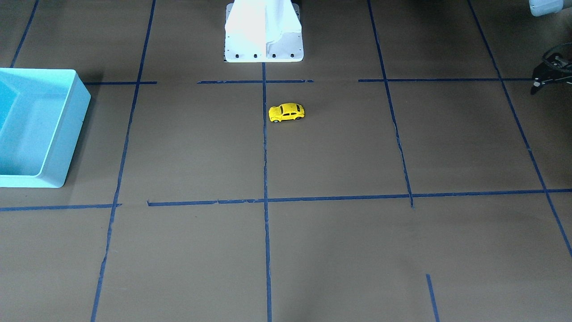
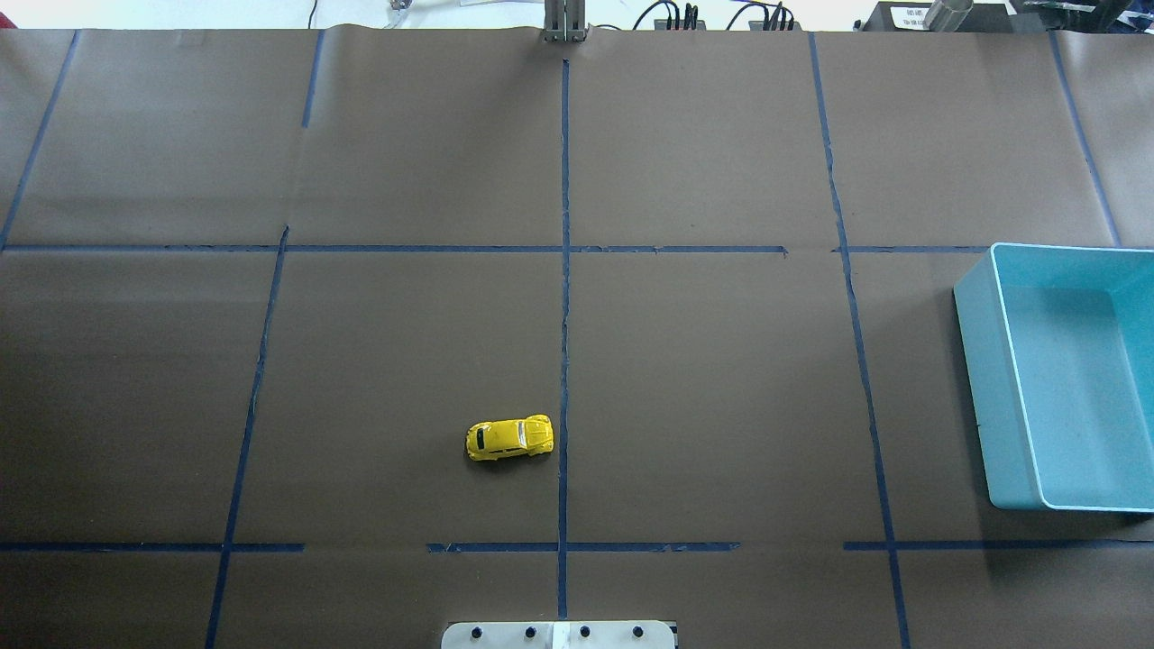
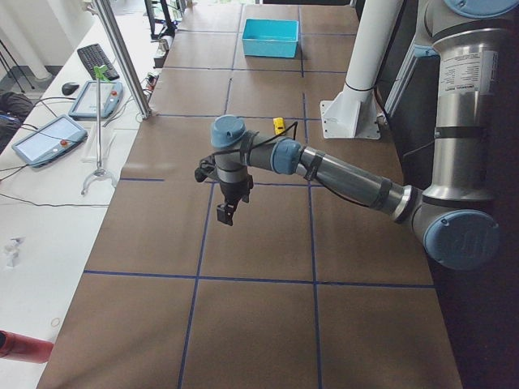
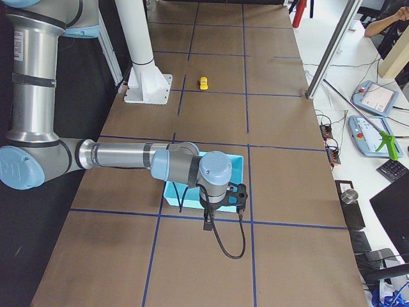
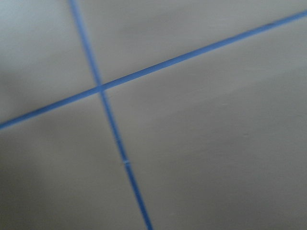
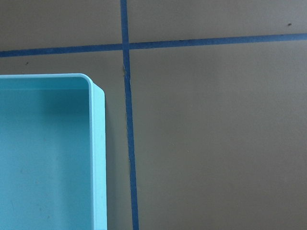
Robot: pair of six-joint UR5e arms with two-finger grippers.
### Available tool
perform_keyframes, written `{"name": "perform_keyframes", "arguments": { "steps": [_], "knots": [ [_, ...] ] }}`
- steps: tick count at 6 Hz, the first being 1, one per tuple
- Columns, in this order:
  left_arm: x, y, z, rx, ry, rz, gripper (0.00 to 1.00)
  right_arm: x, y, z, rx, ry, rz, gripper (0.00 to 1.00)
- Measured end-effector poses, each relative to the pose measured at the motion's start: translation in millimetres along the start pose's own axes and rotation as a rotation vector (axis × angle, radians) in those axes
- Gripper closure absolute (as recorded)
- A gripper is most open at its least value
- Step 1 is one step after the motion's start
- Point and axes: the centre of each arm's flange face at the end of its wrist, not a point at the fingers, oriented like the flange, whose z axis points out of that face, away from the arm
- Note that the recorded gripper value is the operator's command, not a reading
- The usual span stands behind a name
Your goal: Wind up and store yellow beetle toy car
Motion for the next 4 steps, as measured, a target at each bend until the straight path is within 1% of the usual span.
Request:
{"name": "perform_keyframes", "arguments": {
  "steps": [1,2,3,4],
  "knots": [
    [51,-52,-18,-0.010,-0.021,0.088,0.00,0,0,0,0.000,0.000,0.000,0.00],
    [99,-88,-24,-0.014,-0.034,0.174,0.00,0,0,0,0.001,0.000,-0.001,0.00],
    [147,-112,-22,-0.012,-0.044,0.265,0.00,0,0,0,0.001,0.000,-0.002,0.00],
    [196,-129,-12,-0.013,-0.061,0.362,0.00,2,0,2,-0.003,0.000,-0.001,0.00]
  ]
}}
